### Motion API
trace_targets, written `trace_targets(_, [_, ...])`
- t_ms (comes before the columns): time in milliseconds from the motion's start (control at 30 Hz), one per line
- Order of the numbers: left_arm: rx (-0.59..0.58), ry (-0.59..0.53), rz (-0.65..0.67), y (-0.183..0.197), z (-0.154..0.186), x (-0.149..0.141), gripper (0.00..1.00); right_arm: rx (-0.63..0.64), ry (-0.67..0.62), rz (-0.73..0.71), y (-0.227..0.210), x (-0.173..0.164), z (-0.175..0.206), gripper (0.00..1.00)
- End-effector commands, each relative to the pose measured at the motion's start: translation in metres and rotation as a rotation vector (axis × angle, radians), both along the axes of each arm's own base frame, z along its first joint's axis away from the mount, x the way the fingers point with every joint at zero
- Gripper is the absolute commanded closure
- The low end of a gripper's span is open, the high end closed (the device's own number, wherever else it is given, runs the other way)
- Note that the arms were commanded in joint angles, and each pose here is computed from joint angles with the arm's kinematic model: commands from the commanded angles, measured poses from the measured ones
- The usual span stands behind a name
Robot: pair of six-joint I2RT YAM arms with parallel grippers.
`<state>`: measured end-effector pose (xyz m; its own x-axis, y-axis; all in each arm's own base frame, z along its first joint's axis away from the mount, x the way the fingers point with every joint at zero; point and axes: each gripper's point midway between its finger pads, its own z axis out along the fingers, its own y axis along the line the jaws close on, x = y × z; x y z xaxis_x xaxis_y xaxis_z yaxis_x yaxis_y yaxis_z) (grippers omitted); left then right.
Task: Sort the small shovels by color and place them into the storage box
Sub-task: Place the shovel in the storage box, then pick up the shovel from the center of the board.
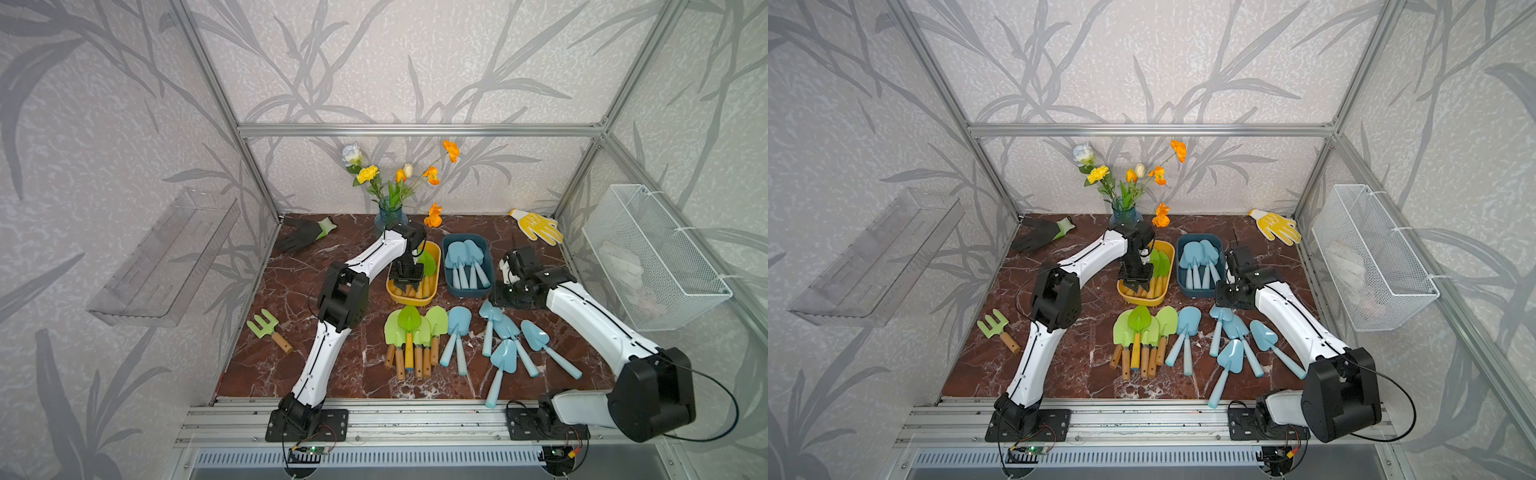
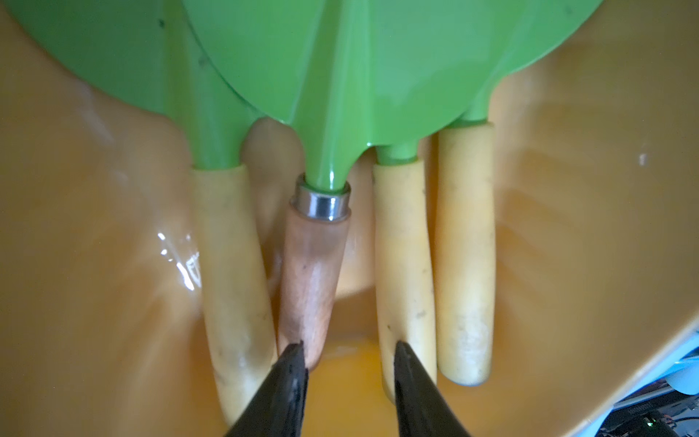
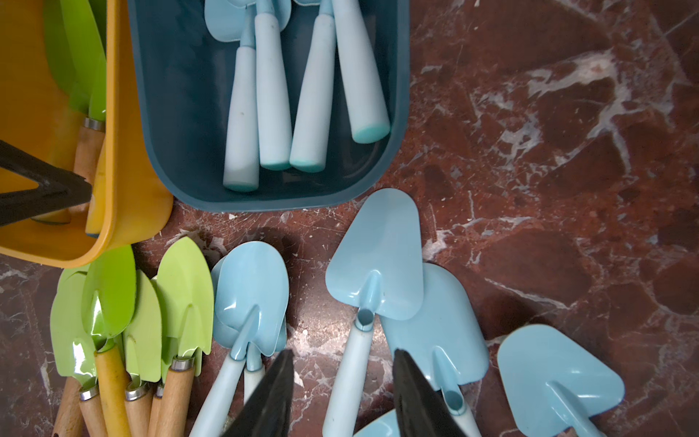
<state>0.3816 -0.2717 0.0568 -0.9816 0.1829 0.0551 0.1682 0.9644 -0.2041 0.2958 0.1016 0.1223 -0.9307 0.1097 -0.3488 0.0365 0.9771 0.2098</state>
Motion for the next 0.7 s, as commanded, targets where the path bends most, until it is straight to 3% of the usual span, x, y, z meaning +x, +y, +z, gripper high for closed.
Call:
trace_targets(0, [-0.055, -0.125, 0.021, -0.003, 0.058, 0.009, 0.55, 0.03, 0.005, 0.102, 0.03, -0.016, 0.002, 0.54])
trace_targets(267, [0.041, -0.326, 0.114, 0.029, 0.1, 0.028, 0.47, 0.044, 0.129, 0.292, 0.109, -0.071, -0.032, 0.49])
trace_targets(400, [0.046, -0.311, 0.161, 0.042, 0.095, 0.026, 0.44, 0.015, 0.18, 0.343, 0.133, -0.091, -0.051, 0.49])
trace_targets(667, [0.053, -0.275, 0.169, 0.054, 0.085, 0.012, 0.42, -0.071, 0.262, 0.314, 0.133, -0.105, -0.075, 0.5])
